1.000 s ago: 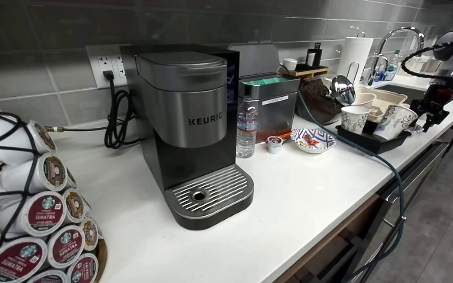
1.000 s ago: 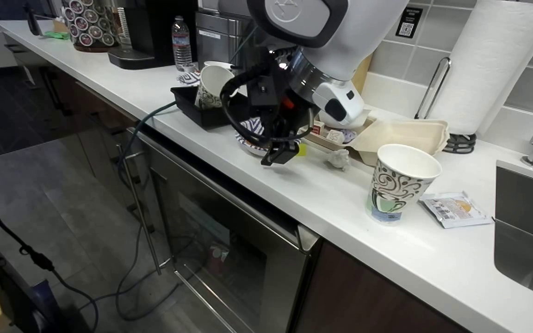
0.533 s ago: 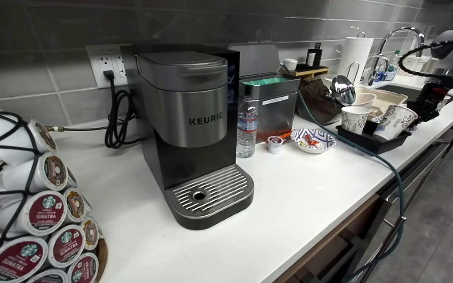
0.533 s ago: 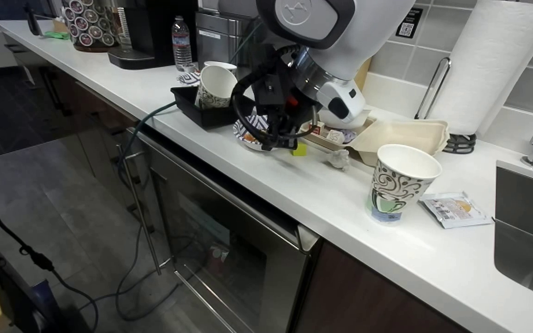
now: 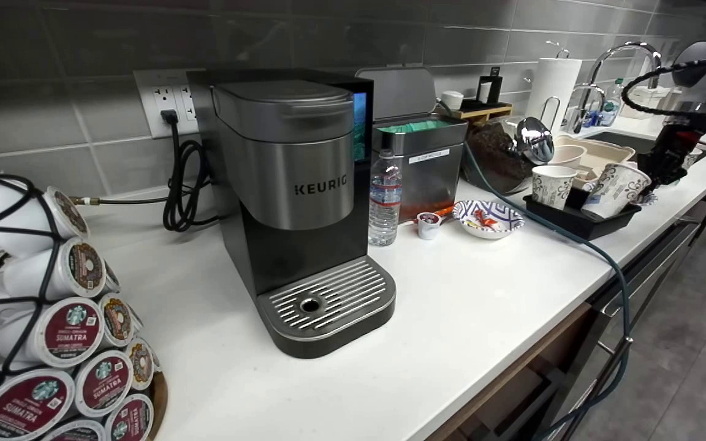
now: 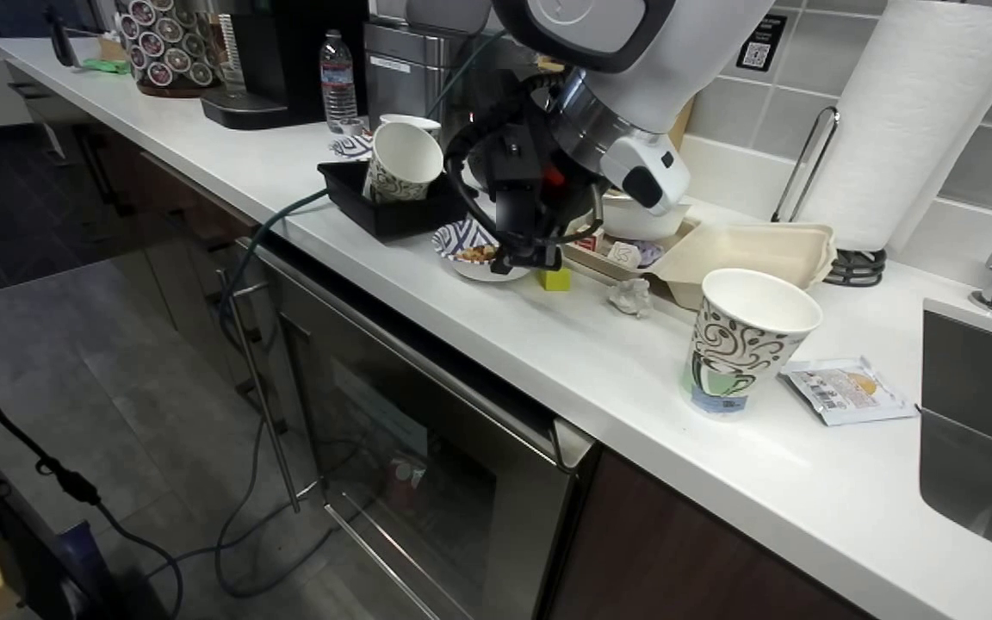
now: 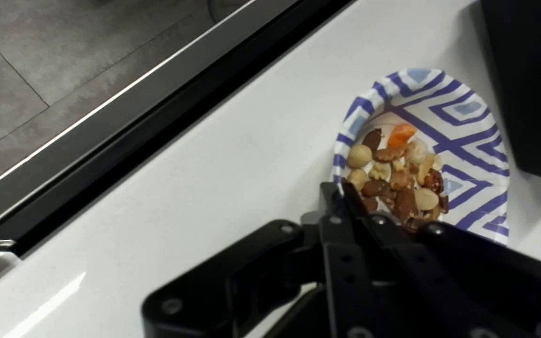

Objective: Move the black tray to the right and move the white bowl to the left

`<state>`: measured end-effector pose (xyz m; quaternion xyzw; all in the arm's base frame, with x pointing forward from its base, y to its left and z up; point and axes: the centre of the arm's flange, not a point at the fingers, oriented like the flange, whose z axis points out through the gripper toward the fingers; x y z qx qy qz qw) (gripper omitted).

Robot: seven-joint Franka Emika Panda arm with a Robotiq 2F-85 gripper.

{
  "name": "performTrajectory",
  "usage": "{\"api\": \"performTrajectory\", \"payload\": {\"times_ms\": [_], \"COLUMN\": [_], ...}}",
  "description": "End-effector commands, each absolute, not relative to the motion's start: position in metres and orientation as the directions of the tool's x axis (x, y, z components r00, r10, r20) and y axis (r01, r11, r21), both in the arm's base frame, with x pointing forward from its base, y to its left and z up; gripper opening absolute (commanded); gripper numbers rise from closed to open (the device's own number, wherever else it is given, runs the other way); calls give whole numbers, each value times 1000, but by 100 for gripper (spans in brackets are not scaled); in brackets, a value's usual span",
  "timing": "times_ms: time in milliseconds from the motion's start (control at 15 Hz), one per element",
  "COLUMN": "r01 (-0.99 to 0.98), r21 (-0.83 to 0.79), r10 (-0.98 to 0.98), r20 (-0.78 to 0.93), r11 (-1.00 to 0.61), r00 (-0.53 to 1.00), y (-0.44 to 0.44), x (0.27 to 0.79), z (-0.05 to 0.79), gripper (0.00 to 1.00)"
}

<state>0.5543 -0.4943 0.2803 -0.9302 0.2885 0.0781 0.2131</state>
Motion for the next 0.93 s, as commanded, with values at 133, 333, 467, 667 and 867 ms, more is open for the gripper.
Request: {"api": "performTrajectory", "payload": {"times_ms": [133, 333, 467, 667, 867], "r01": [-539, -554, -566, -587, -587], "r21": [-377, -411, -429, -448, -466], "r10": [-412, -402, -405, -440, -476], "r20": [-368, -400, -413, -394, -345], "r11": [-753, -724, -704, -674, -662], "r00": [833, 823, 816, 807, 809], "y": [-541, -548, -553, -564, -579], "x": [556, 548, 545, 540, 536], "z": [299, 299, 297, 303, 329], "gripper": [1, 1, 1, 1, 1]}}
